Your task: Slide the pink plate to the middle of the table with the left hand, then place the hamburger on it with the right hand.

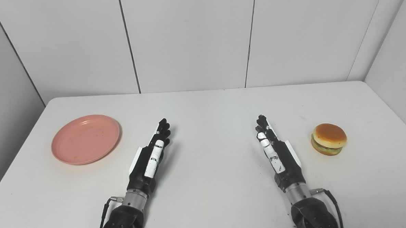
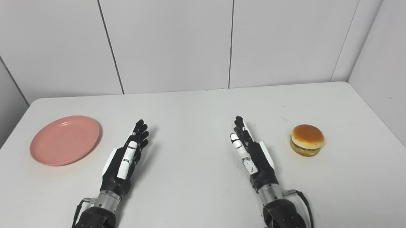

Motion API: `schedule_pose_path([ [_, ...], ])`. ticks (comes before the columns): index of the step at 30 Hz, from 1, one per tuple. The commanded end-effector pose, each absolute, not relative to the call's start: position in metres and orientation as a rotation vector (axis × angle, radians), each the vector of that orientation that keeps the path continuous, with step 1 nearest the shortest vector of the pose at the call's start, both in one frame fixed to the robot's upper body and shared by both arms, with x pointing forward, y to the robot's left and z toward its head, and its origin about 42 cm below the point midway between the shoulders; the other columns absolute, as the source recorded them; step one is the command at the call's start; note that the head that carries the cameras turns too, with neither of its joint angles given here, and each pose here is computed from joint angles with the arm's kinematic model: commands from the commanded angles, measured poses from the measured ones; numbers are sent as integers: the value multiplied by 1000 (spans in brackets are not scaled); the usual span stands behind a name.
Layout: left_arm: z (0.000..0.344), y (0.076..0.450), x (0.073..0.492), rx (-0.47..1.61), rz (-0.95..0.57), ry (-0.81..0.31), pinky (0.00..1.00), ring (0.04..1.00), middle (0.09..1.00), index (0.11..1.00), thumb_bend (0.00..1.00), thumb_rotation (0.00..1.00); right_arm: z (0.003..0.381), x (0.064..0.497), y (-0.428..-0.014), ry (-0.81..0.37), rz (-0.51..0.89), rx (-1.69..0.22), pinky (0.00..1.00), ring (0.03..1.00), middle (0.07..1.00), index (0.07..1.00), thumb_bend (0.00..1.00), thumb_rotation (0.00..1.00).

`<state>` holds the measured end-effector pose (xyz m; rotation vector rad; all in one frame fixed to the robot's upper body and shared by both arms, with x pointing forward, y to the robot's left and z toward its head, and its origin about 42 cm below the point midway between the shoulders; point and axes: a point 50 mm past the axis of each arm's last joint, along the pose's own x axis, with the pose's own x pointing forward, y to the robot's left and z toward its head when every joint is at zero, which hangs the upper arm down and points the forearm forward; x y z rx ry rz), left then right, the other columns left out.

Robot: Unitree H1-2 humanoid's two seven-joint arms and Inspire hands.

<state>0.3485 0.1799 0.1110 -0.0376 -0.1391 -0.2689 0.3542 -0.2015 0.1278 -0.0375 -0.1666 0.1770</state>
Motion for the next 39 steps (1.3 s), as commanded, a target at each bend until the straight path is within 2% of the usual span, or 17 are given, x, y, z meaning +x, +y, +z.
schedule_pose_path([
  [1,91,184,334,-37,-262,-72,1000,1000,1000,1000,331,1000,121,350,-205,-146,170,-36,1000,1000,1000,1000,524,883],
  [12,91,184,334,-31,-262,-66,1000,1000,1000,1000,328,1000,123,350,-205,-151,168,-41,1000,1000,1000,1000,534,890],
  [16,90,184,334,-34,-261,-72,1000,1000,1000,1000,320,1000,122,351,-204,-153,166,-42,996,1000,1000,1000,498,893],
  [26,91,183,334,-25,-263,-63,1000,1000,1000,1000,317,1000,123,350,-205,-151,173,-27,1000,1000,1000,1000,488,878],
  [31,91,172,333,-31,-258,-71,1000,1000,1000,1000,301,1000,122,348,-216,-150,172,-11,1000,1000,1000,1000,449,872],
  [36,89,162,333,-30,-270,-58,1000,1000,1000,1000,347,1000,120,349,-228,-148,165,-47,1000,1000,1000,1000,479,916],
  [39,88,155,335,-40,-258,-62,1000,1000,1000,1000,333,1000,115,350,-236,-157,153,-15,1000,1000,1000,1000,462,914],
])
